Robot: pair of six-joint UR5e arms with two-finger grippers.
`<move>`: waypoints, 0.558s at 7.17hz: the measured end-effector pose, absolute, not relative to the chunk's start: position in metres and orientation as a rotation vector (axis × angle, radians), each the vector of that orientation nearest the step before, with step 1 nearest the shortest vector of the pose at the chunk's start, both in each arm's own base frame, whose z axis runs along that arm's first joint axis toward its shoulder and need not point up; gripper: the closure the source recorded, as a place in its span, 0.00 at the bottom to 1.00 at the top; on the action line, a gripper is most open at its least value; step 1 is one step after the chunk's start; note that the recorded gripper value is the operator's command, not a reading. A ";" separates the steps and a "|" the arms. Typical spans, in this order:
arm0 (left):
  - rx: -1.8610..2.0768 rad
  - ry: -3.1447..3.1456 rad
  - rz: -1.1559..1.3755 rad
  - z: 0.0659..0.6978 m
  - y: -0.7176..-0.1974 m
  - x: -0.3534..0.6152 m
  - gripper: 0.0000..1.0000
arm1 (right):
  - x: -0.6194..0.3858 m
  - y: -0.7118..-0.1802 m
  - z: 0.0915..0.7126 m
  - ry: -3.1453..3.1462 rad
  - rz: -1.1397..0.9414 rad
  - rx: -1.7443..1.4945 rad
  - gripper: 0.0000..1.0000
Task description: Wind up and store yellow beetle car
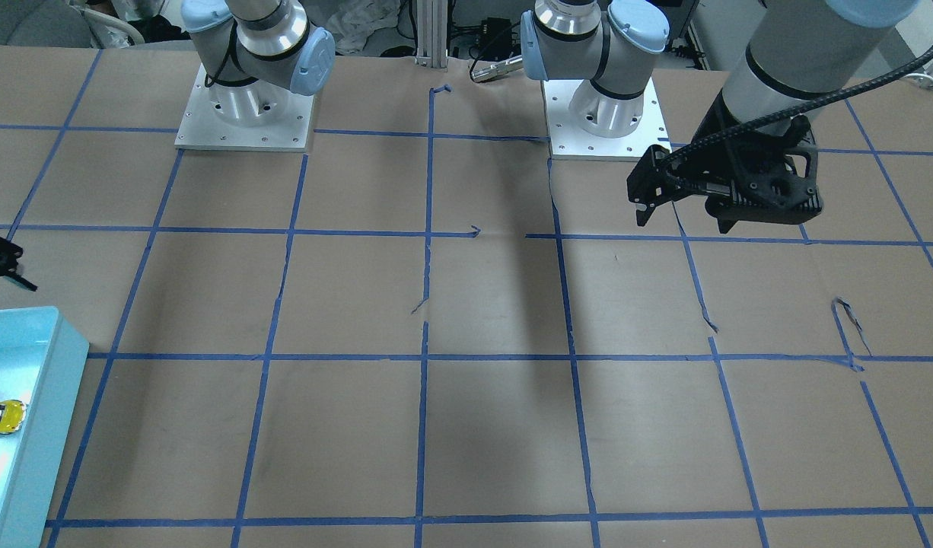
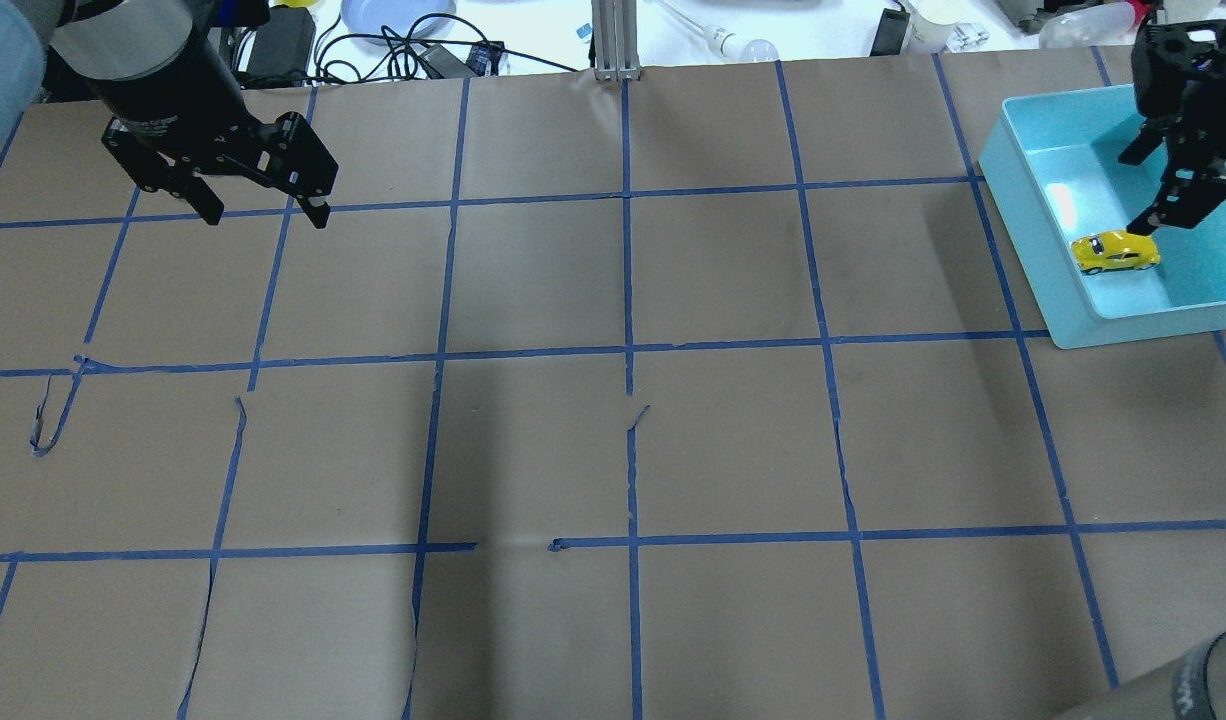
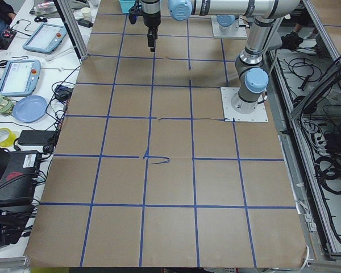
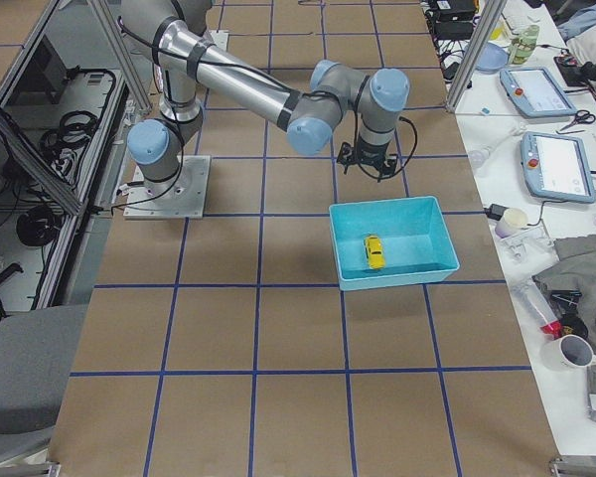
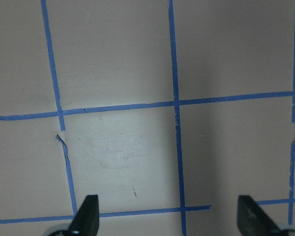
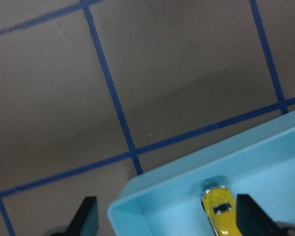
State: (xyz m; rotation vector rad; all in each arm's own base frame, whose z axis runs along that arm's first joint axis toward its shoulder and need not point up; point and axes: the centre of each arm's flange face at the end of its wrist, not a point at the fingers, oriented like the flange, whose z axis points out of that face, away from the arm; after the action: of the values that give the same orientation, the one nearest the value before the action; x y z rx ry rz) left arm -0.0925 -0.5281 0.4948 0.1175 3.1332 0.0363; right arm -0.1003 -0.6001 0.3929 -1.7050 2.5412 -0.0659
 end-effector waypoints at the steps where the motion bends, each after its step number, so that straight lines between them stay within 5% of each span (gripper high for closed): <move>1: 0.117 3.133 0.036 0.495 -0.528 -0.092 0.00 | -0.043 -0.597 0.405 2.659 -0.033 -1.491 0.00; 4: 0.114 3.131 0.008 0.500 -0.528 -0.092 0.00 | 0.101 -0.572 0.437 2.952 0.008 -0.792 0.00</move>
State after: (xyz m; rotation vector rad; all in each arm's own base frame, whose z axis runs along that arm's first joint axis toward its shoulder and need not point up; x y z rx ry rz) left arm -0.0916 -0.5283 0.4998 0.1142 3.1307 0.0083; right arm 0.1013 -0.5719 0.4367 -0.7923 2.9524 0.0079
